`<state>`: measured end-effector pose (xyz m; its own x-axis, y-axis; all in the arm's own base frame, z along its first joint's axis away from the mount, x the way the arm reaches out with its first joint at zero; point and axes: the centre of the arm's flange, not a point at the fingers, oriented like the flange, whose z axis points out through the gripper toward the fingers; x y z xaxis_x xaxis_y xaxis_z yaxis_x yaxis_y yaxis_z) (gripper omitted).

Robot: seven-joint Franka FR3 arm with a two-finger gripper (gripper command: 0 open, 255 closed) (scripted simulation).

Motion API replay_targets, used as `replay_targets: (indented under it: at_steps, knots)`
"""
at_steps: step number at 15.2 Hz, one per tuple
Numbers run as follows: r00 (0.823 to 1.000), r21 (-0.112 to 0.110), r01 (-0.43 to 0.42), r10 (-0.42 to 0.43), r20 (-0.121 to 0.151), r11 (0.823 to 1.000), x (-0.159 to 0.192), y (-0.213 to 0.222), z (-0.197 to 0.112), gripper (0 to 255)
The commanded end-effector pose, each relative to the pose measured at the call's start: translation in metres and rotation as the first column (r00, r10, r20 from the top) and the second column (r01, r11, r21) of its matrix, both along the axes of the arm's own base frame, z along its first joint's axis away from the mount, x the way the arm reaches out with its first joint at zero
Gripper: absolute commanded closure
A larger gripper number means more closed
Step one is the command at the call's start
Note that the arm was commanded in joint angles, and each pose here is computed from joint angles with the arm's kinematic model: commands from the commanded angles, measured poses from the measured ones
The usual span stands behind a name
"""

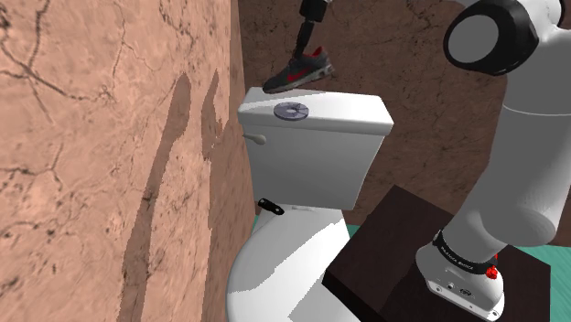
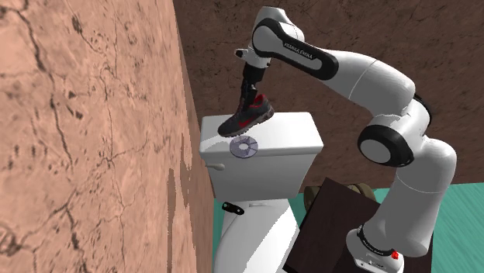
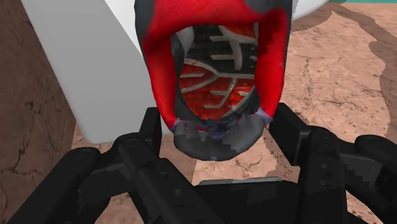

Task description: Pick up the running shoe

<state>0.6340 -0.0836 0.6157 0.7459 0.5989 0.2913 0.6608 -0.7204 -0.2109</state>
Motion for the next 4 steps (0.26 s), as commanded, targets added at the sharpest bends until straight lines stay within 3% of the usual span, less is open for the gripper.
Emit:
replay_targets:
  at_steps: [1,4]
  knots:
    - [1.0,0.0,0.0,0.0,0.001,1.0,0.0005,0.0001,0.0113,255]
    - [1.0,0.0,0.0,0.0,0.001,1.0,0.0005,0.0001,0.0174,255]
